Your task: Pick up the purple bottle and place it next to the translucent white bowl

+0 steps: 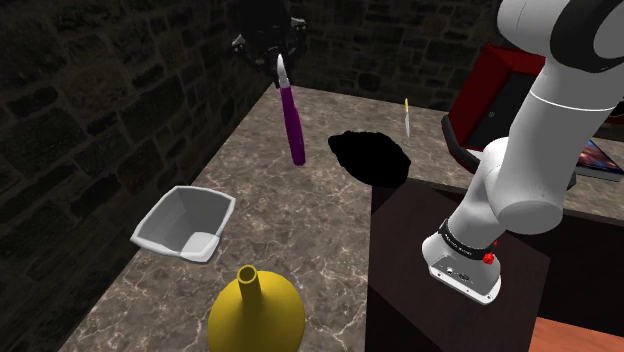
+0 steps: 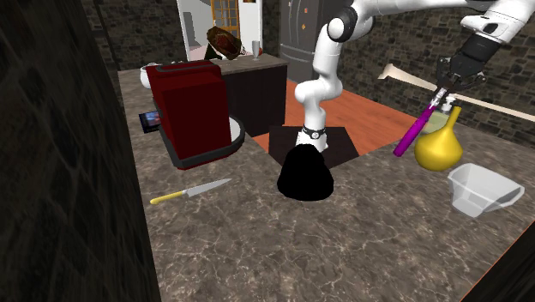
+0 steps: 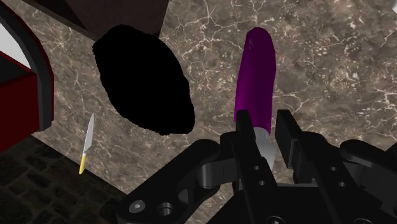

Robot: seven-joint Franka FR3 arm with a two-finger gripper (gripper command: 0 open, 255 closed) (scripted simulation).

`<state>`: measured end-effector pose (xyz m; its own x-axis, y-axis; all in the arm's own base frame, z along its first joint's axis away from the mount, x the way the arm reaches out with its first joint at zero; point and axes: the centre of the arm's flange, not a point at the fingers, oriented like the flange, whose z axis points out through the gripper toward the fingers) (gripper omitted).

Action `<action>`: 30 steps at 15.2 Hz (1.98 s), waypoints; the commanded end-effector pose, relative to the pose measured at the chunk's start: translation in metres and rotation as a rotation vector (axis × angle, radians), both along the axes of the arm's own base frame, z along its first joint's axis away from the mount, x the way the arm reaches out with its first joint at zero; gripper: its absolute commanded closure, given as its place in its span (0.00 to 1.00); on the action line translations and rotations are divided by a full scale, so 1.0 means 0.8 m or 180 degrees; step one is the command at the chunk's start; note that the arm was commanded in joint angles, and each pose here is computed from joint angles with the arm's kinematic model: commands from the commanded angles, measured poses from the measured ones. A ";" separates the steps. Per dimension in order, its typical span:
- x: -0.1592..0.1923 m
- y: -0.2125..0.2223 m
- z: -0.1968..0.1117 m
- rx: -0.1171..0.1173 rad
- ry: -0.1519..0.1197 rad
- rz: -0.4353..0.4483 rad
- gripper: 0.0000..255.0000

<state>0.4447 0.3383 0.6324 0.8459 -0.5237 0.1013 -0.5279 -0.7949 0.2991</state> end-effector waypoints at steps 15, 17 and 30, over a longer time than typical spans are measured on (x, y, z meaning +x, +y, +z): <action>-0.013 0.028 -0.092 0.0000 0.0000 -0.0006 1.00; -0.013 0.028 -0.105 0.0000 0.0000 -0.0006 1.00; -0.013 0.028 -0.191 0.0000 0.0000 -0.0006 1.00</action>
<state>0.4342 0.3605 0.4856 0.8448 -0.5254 0.1011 -0.5294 -0.7937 0.2996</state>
